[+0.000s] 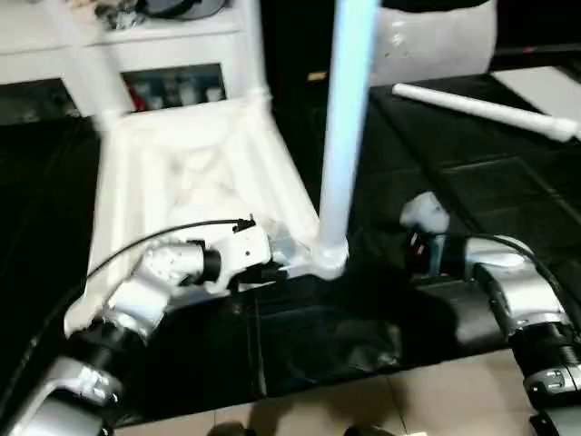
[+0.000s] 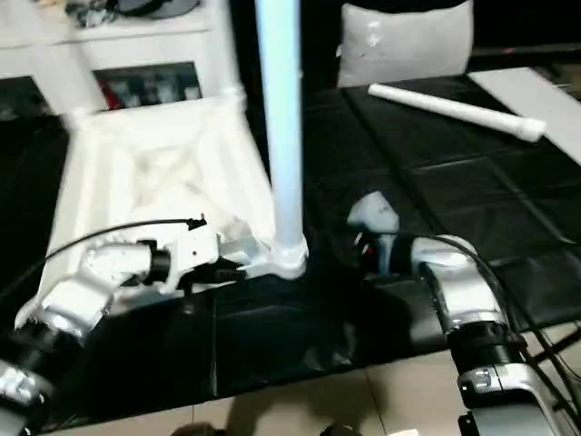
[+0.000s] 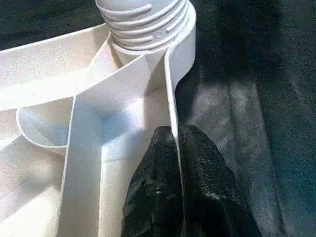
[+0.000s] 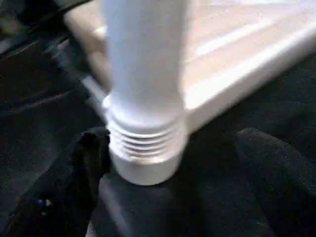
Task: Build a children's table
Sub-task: Rotate leg to tighten
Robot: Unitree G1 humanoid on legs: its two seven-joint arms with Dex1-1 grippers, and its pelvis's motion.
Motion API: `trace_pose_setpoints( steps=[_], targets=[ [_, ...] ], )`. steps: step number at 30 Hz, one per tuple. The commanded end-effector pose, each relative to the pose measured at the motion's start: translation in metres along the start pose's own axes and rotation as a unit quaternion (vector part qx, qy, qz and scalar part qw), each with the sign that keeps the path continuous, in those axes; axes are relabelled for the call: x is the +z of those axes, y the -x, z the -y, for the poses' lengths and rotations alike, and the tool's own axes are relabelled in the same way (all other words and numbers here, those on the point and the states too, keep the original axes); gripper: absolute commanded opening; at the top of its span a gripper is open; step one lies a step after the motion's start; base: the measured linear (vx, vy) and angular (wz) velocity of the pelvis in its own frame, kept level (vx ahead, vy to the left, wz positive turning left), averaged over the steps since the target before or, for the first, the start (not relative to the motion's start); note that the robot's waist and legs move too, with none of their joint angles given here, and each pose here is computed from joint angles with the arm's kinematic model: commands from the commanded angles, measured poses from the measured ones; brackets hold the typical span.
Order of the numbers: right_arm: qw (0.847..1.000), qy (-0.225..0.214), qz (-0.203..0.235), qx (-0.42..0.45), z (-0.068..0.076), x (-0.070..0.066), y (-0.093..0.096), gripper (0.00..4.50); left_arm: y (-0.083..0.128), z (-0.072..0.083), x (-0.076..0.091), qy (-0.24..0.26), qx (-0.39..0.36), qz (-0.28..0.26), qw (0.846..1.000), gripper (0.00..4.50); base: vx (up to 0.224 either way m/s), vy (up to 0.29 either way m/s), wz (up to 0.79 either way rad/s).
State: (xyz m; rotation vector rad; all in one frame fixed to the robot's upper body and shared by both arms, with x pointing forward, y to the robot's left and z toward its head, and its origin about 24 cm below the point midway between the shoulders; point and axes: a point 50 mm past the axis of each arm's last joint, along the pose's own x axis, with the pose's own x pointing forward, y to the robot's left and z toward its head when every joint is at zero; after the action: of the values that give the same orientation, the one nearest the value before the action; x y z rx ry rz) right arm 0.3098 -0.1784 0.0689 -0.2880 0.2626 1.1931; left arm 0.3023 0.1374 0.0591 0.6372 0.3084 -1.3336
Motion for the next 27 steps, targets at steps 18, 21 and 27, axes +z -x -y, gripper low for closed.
trace_pose_setpoints(
  steps=[18,21,27],
  targets=[
    [0.993,0.013,0.005,0.121,-0.012,0.008,-0.024,3.19,-0.013,0.021,0.004,-0.064,-0.155,-0.001,0.986,0.00,0.000,0.000,0.00],
    [0.992,-0.007,0.013,0.129,-0.016,0.005,-0.025,2.86,-0.013,0.023,0.004,-0.040,-0.152,0.010,0.988,0.00,0.000,0.000,0.00],
    [0.991,-0.059,0.043,0.110,-0.025,-0.002,-0.032,2.70,-0.017,0.023,0.008,0.027,-0.099,0.038,0.994,0.00,0.000,0.000,0.00]
  ],
)
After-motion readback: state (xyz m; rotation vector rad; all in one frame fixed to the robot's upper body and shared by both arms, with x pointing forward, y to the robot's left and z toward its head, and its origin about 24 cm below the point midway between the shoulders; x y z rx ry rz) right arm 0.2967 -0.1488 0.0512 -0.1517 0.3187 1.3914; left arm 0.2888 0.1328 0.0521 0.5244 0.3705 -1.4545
